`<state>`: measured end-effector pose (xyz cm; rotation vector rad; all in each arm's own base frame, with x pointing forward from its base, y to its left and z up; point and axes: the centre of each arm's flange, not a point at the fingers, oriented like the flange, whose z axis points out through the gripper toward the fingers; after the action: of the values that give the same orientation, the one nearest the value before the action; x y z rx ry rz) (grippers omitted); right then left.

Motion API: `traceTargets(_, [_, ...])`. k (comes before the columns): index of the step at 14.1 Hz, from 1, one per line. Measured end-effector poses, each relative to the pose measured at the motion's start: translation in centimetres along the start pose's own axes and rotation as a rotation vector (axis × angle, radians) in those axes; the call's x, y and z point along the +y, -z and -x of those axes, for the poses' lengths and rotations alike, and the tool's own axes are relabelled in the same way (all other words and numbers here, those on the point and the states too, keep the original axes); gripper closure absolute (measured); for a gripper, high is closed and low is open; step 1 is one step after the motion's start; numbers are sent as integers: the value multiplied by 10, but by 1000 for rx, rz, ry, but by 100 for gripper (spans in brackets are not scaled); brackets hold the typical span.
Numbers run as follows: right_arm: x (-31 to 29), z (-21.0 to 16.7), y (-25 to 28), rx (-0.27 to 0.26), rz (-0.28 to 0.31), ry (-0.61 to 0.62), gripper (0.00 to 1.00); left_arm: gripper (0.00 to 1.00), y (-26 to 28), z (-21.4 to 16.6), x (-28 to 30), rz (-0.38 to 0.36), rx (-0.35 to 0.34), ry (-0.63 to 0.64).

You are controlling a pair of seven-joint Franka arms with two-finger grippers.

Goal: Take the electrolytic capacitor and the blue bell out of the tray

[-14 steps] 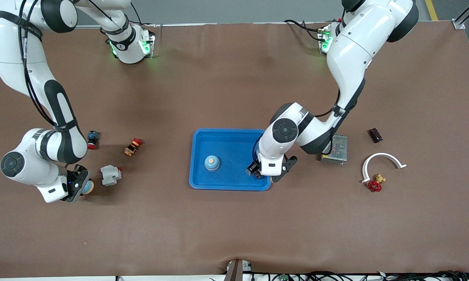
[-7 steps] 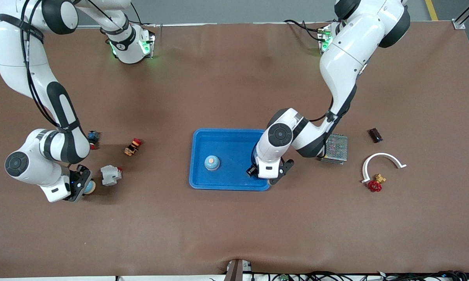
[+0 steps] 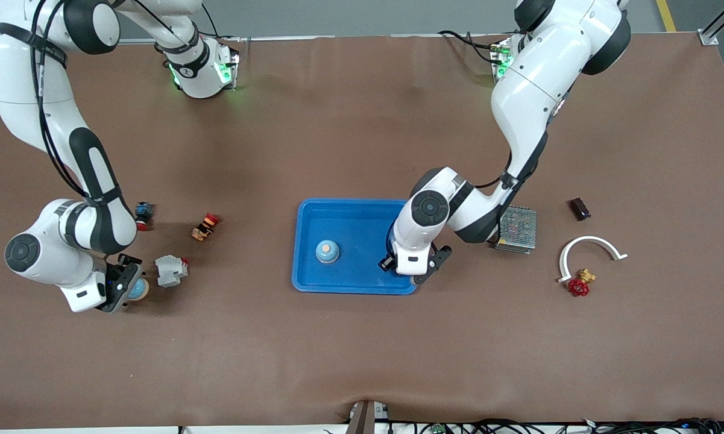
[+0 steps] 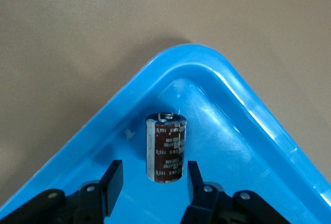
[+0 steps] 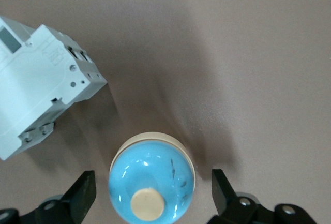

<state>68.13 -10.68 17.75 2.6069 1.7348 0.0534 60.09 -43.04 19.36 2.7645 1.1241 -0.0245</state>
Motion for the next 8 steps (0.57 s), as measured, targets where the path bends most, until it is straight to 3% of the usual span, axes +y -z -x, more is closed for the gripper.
traceTargets(4, [4,-2,12,27,-34,-32,0,43,-2,-2,1,17,2,1])
traceTargets(8, [19,-16,69,76,-120,-97,0,58,-5,-10,-2,11,12,8])
